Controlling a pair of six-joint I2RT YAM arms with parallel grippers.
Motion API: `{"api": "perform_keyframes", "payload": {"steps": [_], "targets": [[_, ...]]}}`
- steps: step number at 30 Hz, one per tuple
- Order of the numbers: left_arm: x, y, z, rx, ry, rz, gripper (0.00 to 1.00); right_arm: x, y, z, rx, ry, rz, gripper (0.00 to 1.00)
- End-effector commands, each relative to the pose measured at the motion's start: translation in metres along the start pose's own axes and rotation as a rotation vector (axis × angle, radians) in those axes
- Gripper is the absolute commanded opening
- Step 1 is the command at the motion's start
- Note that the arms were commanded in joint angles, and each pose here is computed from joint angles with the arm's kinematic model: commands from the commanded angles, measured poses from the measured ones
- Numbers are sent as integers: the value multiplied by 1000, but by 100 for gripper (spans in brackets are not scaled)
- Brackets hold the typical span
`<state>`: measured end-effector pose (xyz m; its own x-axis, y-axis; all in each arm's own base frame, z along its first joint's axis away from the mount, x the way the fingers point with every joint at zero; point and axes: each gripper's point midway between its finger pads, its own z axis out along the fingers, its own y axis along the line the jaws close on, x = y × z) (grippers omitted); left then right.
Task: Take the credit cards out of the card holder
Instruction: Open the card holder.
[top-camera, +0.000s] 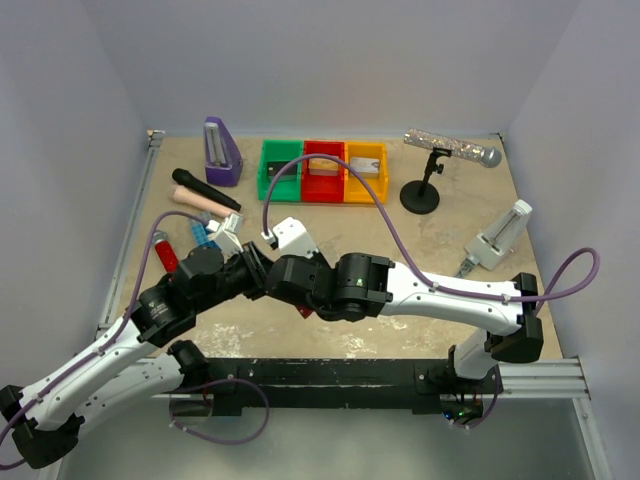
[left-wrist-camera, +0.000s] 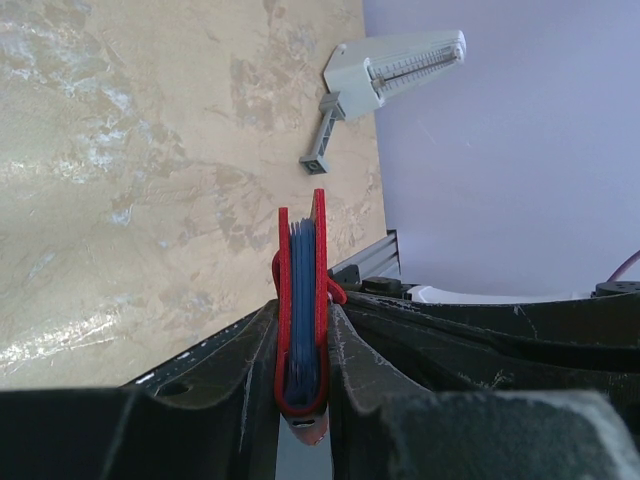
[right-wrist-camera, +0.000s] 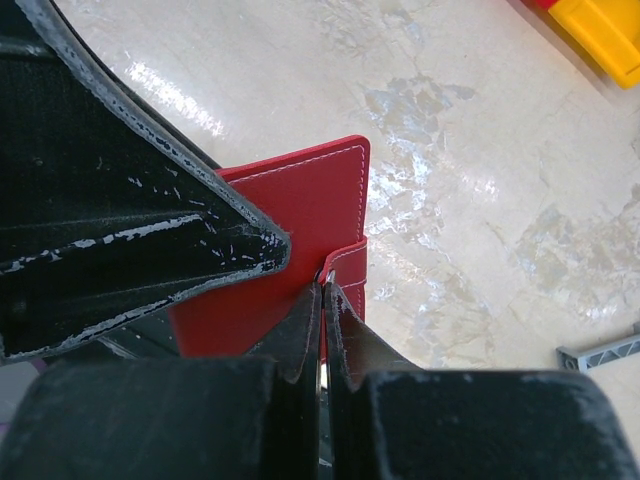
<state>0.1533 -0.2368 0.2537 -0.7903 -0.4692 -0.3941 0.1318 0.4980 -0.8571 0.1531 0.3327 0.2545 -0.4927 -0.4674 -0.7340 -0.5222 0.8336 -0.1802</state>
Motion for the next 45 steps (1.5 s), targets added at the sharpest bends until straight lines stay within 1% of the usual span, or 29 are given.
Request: {"api": "perform_keyframes", "payload": {"steps": [1, 17, 23, 24, 29, 31, 32, 33, 34, 36, 38, 39, 42, 44, 45], "targets": [[-1, -41, -18, 160, 19, -4, 0, 1, -44, -4, 145, -3, -17, 0], [-3, -30, -19, 114, -1, 9, 0, 3, -60, -5, 176, 6, 8, 0], [-3, -24, -18, 96, -7, 19, 0, -2, -61, -13, 134, -35, 47, 0], [-4, -23, -18, 92, -15, 24, 0, -4, -63, -19, 111, -50, 67, 2], [-13, -21, -12, 104, -70, 115, 0, -11, -69, -40, 34, -101, 123, 30], [-16, -15, -7, 93, -93, 156, 0, -17, -64, -47, -43, -138, 139, 39], [-18, -17, -6, 112, -107, 203, 0, -20, -57, -49, -98, -165, 132, 44], [-17, -21, -3, 153, -111, 260, 0, -15, -46, -47, -168, -172, 103, 48], [-13, -24, -1, 205, -107, 316, 0, -17, -33, -51, -264, -208, 90, 51], [-11, -40, -2, 359, -153, 419, 0, -19, -12, -58, -417, -290, 102, 52], [-13, -52, -10, 493, -224, 436, 0, -24, -4, -77, -543, -344, 160, 52], [-14, -53, -14, 528, -251, 446, 0, -24, 1, -86, -622, -351, 168, 51], [-21, -45, -19, 535, -295, 441, 0, -24, 13, -107, -765, -407, 172, 50], [-15, -53, -27, 633, -274, 488, 0, -21, 14, -112, -802, -421, 166, 50], [-13, -58, -31, 681, -260, 505, 0, -17, 14, -111, -804, -407, 160, 49]]}}
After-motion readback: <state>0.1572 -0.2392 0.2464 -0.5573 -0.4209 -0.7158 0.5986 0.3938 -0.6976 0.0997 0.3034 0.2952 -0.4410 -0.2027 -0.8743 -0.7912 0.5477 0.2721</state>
